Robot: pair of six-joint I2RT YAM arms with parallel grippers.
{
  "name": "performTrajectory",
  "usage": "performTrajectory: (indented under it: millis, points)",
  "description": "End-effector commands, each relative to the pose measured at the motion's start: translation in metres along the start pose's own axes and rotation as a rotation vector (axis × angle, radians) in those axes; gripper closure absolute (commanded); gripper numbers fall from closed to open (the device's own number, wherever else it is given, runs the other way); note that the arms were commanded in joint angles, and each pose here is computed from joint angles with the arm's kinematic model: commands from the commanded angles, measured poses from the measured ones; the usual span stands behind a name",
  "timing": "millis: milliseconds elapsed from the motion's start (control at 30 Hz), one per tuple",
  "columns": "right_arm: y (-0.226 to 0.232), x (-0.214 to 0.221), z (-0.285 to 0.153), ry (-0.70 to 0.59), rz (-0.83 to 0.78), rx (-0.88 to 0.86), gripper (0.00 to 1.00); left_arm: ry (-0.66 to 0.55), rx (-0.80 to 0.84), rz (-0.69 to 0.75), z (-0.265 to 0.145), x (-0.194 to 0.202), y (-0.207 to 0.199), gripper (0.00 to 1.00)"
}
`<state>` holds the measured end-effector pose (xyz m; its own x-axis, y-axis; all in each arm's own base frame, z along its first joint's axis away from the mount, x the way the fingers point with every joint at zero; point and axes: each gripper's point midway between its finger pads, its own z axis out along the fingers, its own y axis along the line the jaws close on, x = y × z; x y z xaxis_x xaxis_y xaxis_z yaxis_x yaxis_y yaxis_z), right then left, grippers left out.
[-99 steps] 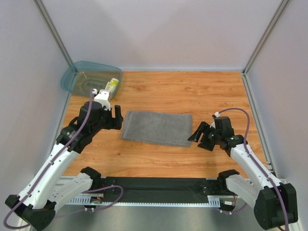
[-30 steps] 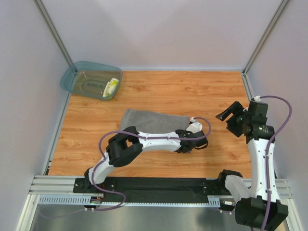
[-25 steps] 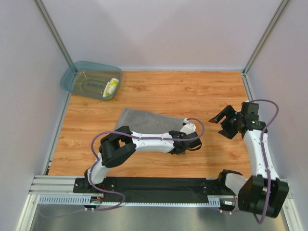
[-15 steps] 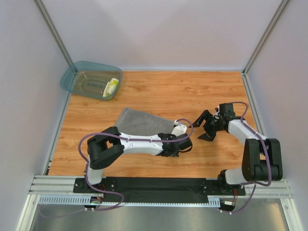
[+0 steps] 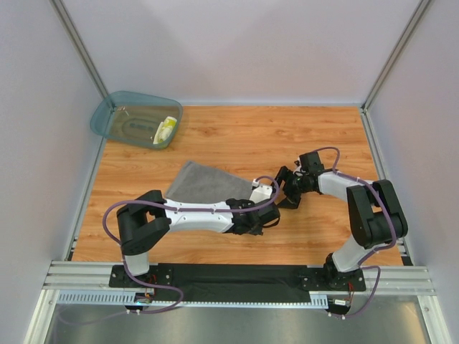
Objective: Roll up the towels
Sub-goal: Roll the towel
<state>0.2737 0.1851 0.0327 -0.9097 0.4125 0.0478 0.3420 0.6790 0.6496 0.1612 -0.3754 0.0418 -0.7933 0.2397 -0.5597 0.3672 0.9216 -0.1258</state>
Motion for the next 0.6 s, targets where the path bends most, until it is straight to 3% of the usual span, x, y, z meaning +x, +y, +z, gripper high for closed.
performTrajectory:
  millis: [0,133,167,367,567]
  points:
    - [-0.008,-0.014,0.012,-0.051,-0.002,0.038,0.37,-0.053,0.072,-0.070,-0.020,-0.017,-0.012,1.00]
    - [-0.014,-0.016,0.021,-0.039,0.002,0.047,0.55,-0.059,0.079,-0.079,-0.026,-0.019,-0.010,1.00]
    - [-0.014,-0.016,0.023,-0.037,0.002,0.050,0.65,-0.061,0.074,-0.078,-0.027,-0.018,-0.007,1.00]
    - [-0.016,-0.023,0.027,-0.036,-0.011,0.075,0.99,-0.075,0.065,-0.086,-0.032,-0.017,0.001,1.00]
    - [-0.020,-0.035,0.015,-0.079,-0.057,0.178,0.98,-0.059,0.073,-0.088,-0.033,-0.009,0.006,1.00]
